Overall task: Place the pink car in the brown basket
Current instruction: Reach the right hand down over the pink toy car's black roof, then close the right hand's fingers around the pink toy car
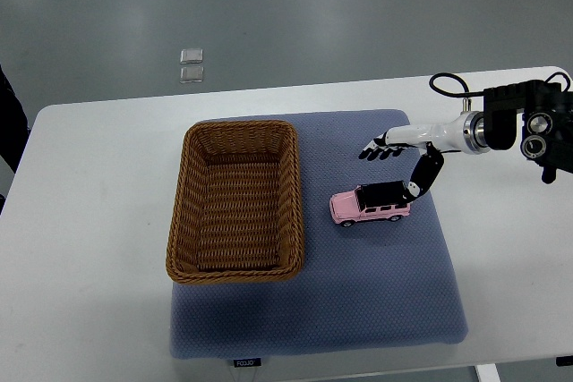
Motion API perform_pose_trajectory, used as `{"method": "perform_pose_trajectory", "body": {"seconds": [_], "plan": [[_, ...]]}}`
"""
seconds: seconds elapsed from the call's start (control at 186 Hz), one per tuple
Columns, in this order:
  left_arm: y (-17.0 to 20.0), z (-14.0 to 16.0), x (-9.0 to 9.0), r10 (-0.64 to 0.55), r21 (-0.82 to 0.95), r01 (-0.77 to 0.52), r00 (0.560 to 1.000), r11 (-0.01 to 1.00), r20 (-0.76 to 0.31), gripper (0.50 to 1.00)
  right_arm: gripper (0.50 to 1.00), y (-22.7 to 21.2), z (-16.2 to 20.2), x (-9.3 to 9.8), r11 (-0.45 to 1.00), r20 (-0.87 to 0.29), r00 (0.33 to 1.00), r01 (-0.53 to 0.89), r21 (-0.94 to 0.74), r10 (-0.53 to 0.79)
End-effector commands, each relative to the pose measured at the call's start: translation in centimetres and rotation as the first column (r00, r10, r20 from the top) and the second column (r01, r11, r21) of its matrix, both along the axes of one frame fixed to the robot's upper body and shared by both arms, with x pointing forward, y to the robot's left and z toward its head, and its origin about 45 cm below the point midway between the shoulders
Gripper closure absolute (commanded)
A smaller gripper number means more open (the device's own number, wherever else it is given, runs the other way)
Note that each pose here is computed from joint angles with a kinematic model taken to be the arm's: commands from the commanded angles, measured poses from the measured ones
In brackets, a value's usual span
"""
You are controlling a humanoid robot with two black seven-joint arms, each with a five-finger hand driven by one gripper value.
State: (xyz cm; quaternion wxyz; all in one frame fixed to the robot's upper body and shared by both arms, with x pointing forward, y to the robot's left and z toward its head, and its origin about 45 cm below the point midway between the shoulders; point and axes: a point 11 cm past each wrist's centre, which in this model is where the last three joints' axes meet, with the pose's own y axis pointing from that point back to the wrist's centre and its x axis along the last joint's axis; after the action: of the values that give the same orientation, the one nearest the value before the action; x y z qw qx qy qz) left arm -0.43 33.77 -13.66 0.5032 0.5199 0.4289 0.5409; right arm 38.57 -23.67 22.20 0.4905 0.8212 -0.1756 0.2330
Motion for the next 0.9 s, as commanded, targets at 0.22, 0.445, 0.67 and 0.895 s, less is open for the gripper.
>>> {"method": "perform_pose_trajectory", "body": {"seconds": [0.22,0.445,0.67,0.895], "plan": [[0.0,0.0,0.0,0.0,-0.001,0.0,1.0,1.0,0.0,0.5,0.601,1.5,-1.6,-0.1,1.0,0.039,0.999,-0.016,-0.02,0.017],[0.0,0.0,0.0,0.0,0.001,0.0,1.0,1.0,0.0,0.5,0.605,1.4,-2.7,-0.5,0.998,0.056,0.998,-0.03,-0.056,0.033],[0.0,0.0,0.0,-0.001,-0.001,0.001,1.0,1.0,0.0,0.5,0.609,2.0,-3.8,-1.0,0.994,0.063,0.996,-0.063,-0.084,0.069],[0.0,0.0,0.0,0.0,-0.001,0.0,1.0,1.0,0.0,0.5,0.666,2.8,-3.9,-1.1,0.992,0.072,0.993,-0.091,-0.091,0.097]]}}
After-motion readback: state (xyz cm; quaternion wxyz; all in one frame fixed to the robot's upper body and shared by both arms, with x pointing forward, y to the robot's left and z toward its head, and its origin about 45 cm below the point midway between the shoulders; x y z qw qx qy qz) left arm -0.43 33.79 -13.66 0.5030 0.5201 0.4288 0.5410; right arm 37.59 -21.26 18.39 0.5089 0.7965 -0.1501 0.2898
